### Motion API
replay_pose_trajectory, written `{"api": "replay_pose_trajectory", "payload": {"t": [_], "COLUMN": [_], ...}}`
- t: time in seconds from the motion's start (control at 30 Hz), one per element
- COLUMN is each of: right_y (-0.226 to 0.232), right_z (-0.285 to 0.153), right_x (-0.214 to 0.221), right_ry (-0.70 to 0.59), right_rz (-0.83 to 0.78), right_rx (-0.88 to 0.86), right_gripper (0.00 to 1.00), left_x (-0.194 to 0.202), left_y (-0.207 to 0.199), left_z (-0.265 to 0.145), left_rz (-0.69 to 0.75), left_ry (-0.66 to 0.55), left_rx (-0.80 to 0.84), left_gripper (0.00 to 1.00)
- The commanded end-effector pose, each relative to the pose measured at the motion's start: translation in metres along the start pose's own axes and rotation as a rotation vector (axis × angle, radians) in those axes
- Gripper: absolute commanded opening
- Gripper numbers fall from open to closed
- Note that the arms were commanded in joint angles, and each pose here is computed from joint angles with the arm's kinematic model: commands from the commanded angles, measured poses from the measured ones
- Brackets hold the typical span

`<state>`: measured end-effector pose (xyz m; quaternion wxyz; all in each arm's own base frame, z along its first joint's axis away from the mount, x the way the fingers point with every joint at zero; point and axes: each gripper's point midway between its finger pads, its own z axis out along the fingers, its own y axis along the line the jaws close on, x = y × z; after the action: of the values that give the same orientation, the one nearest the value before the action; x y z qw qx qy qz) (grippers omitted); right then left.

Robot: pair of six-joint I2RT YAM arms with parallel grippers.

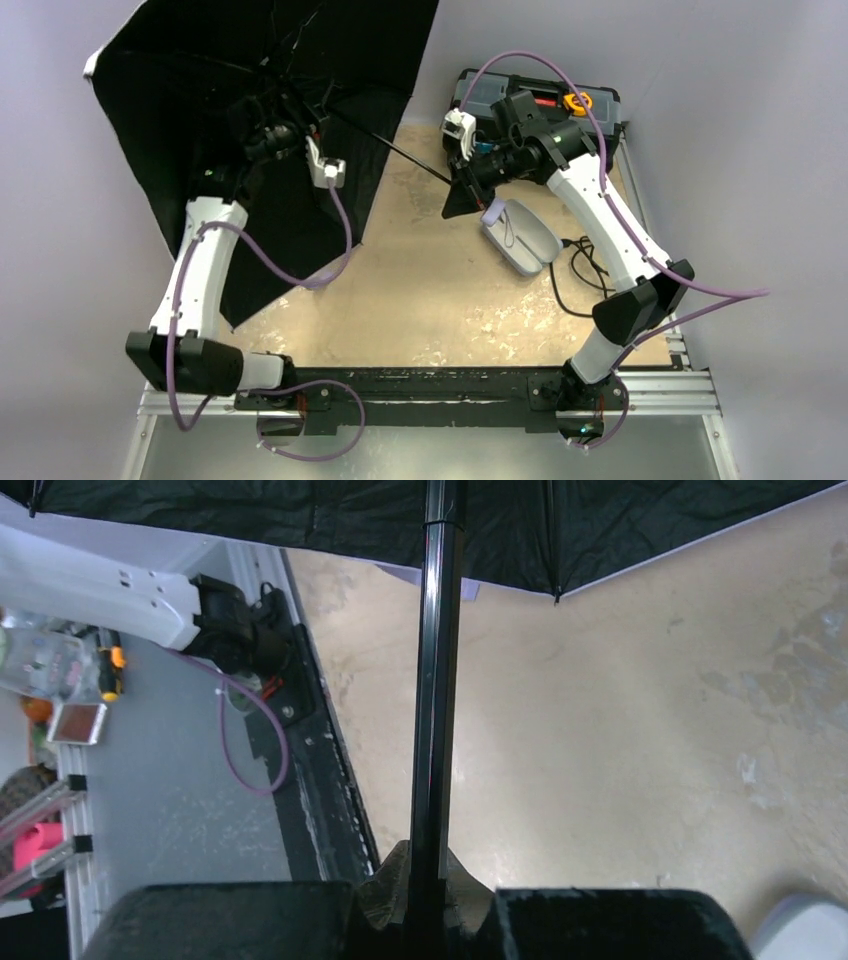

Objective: Open the umbrella

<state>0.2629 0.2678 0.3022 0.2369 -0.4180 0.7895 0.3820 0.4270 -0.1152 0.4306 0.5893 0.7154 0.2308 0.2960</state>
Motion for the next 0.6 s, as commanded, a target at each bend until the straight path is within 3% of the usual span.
{"api": "replay_pose_trajectory", "payload": {"t": [0.0, 0.13, 0.37, 0.43, 0.57], "right_y": [0.025, 0.032, 0.032, 0.03, 0.023], "right_z": [-0.012, -0.026, -0.026, -0.021, -0.001], "right_x": [-0.052, -0.082, -0.119, -0.125, -0.133], "right_ry": [-0.223, -0.374, -0.588, -0.623, -0.675], "right_rz": [-0.105, -0.08, -0.131, -0.161, -0.24], "right_rx": [-0.114, -0.17, -0.213, -0.225, -0.19], "right_gripper": [0.0, 0.0, 0.0, 0.0, 0.0], "left_x": [-0.088, -0.125, -0.116, -0.12, -0.139], "left_y": [-0.004, 0.0, 0.045, 0.046, 0.05], "left_z": [-0.033, -0.048, -0.067, -0.073, -0.089], "left_rz": [-0.13, -0.398, -1.229, -1.329, -1.279], "left_ry": [-0.282, -0.317, -0.169, -0.161, -0.229], "left_rx": [0.1, 0.103, -0.06, -0.092, -0.105], "left_gripper": [0.7, 0.69, 0.69, 0.69, 0.71]}}
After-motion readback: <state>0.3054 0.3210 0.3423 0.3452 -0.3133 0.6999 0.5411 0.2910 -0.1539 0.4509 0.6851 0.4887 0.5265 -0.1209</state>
